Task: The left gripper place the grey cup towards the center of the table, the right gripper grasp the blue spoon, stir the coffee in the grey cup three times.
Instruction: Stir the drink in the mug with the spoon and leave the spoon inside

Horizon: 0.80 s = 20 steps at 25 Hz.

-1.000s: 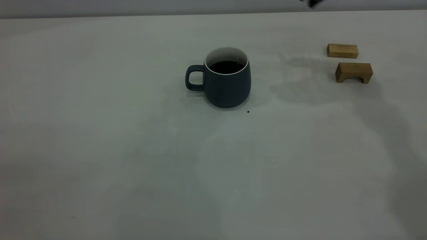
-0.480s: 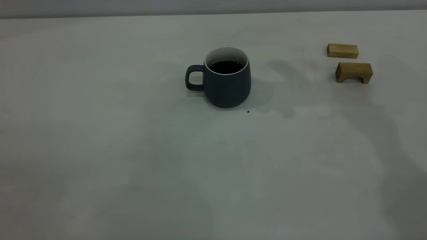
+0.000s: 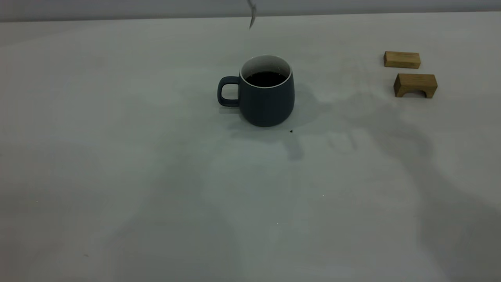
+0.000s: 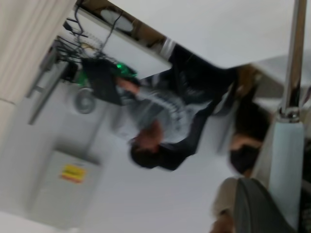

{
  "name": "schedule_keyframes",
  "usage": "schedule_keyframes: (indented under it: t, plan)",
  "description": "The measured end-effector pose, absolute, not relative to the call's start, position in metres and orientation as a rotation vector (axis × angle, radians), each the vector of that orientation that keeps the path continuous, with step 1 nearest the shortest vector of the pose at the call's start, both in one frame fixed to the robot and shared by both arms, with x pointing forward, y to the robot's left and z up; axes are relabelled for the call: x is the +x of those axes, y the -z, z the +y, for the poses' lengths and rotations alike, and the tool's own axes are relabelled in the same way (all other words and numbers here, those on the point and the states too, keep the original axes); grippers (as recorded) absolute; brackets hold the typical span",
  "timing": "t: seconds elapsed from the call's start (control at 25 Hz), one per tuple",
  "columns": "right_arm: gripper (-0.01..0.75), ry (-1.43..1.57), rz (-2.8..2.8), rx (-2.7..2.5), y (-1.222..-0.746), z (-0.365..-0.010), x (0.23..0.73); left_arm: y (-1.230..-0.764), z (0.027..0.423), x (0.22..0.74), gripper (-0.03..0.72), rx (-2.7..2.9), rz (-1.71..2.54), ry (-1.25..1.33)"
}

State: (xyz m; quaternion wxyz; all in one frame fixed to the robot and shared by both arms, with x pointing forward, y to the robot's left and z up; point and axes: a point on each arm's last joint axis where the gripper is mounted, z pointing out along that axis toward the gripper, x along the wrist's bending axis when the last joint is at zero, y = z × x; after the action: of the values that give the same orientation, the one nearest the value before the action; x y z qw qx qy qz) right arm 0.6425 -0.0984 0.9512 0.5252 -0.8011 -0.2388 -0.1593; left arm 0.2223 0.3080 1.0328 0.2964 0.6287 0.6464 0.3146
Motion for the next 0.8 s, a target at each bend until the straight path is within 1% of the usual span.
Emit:
schedule_keyframes:
  t: [0.36, 0.8]
  plan:
    - [0.129, 0.34, -0.303, -1.947, -0.897, -0.094, 0.658, -1.033, 0.308, 0.222, 0.239, 1.672, 1.719, -0.837]
    - [0.129, 0.368, -0.157, -2.042, -0.851, -0.106, 0.67, -1.033, 0.308, 0.222, 0.239, 1.672, 1.719, -0.837]
